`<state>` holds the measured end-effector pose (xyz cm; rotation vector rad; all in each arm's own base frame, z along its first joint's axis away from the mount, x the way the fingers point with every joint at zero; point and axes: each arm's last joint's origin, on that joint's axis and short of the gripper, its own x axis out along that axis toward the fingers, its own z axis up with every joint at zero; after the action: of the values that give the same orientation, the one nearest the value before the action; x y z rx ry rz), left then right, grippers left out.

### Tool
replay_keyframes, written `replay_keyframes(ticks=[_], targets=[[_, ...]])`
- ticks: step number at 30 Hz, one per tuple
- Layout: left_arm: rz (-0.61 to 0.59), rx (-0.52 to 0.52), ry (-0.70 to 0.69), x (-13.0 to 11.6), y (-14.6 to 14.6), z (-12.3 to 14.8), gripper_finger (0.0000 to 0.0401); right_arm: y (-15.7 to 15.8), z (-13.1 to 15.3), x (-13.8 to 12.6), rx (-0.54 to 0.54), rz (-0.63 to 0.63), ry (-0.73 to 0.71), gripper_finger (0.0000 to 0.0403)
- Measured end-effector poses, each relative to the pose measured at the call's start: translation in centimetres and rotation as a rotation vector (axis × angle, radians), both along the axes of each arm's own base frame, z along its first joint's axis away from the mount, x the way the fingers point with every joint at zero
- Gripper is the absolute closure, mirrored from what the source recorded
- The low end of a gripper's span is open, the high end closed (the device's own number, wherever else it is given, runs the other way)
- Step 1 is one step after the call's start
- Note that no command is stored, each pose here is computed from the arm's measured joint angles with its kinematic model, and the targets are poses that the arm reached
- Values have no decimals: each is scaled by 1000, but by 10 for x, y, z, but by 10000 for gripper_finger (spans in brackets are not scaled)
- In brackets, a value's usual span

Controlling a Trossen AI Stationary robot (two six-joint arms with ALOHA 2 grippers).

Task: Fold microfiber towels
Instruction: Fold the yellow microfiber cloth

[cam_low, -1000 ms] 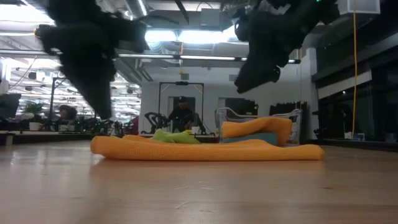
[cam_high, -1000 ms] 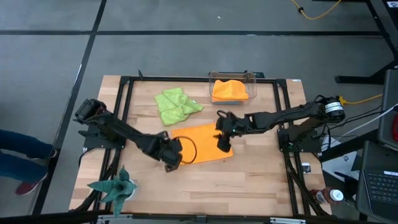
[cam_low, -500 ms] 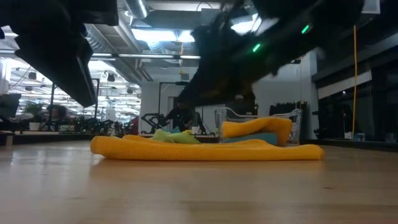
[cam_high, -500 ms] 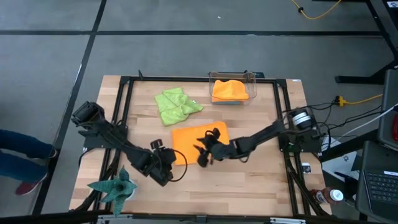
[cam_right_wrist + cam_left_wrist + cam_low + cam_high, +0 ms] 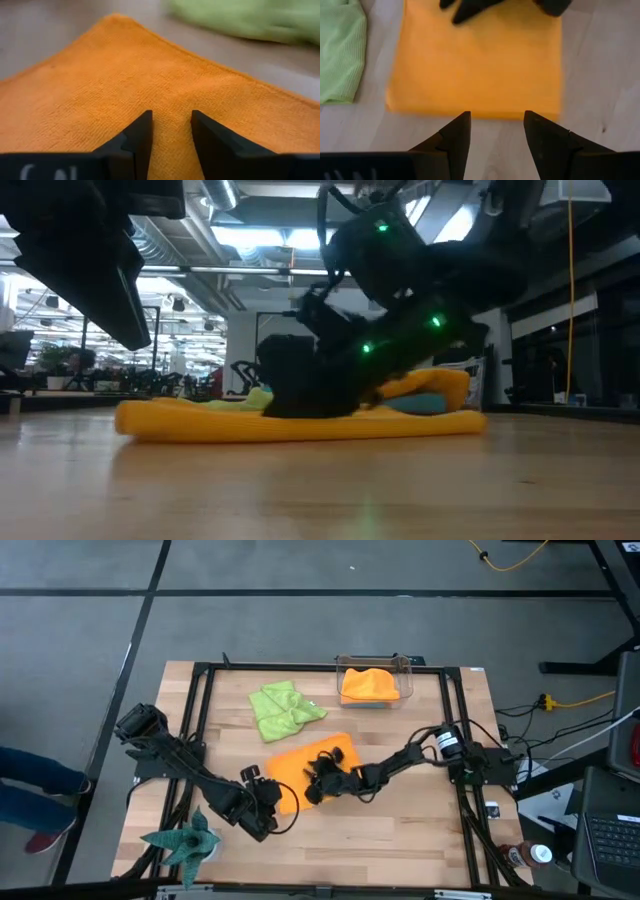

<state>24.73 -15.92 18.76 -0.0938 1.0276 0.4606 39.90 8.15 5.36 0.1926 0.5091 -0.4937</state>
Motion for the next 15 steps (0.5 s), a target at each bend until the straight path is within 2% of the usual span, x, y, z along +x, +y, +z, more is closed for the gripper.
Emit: replay_keyframes(ticks=[4,9,11,15], targets=[[0,0,0,0,0,0,225,-7,0,7,-1,408,94,264],[-1,-2,2,0,0,0,225,-26,2,11,8,874,79,264],[-2,-5,3,0,0,0,225,-37,2,10,55,991,61,264],[-4,-5,4,0,0,0,225,-54,-1,4,252,1193,34,264]])
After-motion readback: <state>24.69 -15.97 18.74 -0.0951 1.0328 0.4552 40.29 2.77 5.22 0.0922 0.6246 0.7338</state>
